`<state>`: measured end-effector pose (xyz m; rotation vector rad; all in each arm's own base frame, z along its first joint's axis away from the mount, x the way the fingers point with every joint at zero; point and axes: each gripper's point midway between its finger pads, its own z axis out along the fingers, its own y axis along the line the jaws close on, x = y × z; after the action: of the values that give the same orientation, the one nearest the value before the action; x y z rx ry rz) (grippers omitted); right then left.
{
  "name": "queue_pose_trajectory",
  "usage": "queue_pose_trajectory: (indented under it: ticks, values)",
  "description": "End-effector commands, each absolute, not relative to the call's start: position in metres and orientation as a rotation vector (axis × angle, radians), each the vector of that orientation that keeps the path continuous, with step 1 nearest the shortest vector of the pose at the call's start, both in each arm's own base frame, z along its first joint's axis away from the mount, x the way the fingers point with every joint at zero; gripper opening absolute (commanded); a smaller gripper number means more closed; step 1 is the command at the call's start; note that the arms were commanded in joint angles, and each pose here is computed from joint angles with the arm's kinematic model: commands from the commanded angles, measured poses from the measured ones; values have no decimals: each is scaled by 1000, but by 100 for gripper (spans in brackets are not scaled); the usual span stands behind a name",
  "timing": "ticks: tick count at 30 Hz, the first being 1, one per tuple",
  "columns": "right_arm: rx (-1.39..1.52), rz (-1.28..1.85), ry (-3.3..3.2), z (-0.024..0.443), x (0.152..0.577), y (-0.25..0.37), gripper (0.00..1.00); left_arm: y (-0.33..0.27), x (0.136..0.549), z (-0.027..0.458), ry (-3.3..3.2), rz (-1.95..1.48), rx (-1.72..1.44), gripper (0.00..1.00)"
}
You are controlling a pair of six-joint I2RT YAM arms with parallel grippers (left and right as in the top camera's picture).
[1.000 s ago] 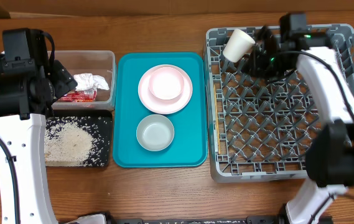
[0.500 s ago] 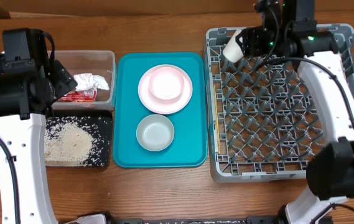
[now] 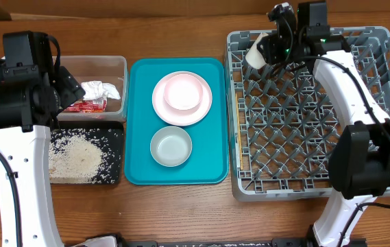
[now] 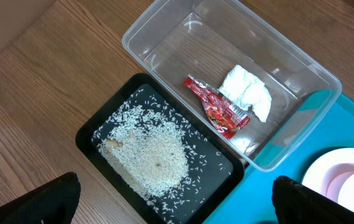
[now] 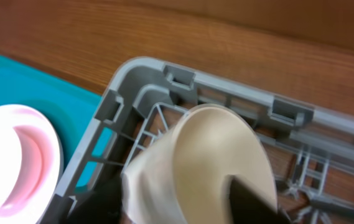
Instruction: Sort waste into correct bins and load items into the dishwasher
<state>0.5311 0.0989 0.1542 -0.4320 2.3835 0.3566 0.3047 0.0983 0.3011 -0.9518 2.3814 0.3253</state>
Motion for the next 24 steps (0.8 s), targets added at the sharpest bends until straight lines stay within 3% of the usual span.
queue_pose_trajectory:
  ticks: [1,5,9,12,24]
  values:
    - [-443,351,2393,154,528,98,22,98,305,307,2369,319,-938,100]
    - [-441,354,2415,154,522,97,17,98,305,307,2369,319,-938,100]
    - [-440,358,2432,157,515,96,4,98,305,307,2369,319,-938,100]
    - [-442,377,2419,172,508,98,4,98,305,307,2369,319,-938,100]
    - [-525,827,2134,312,443,150,4,98,305,307,2369,319,-938,100]
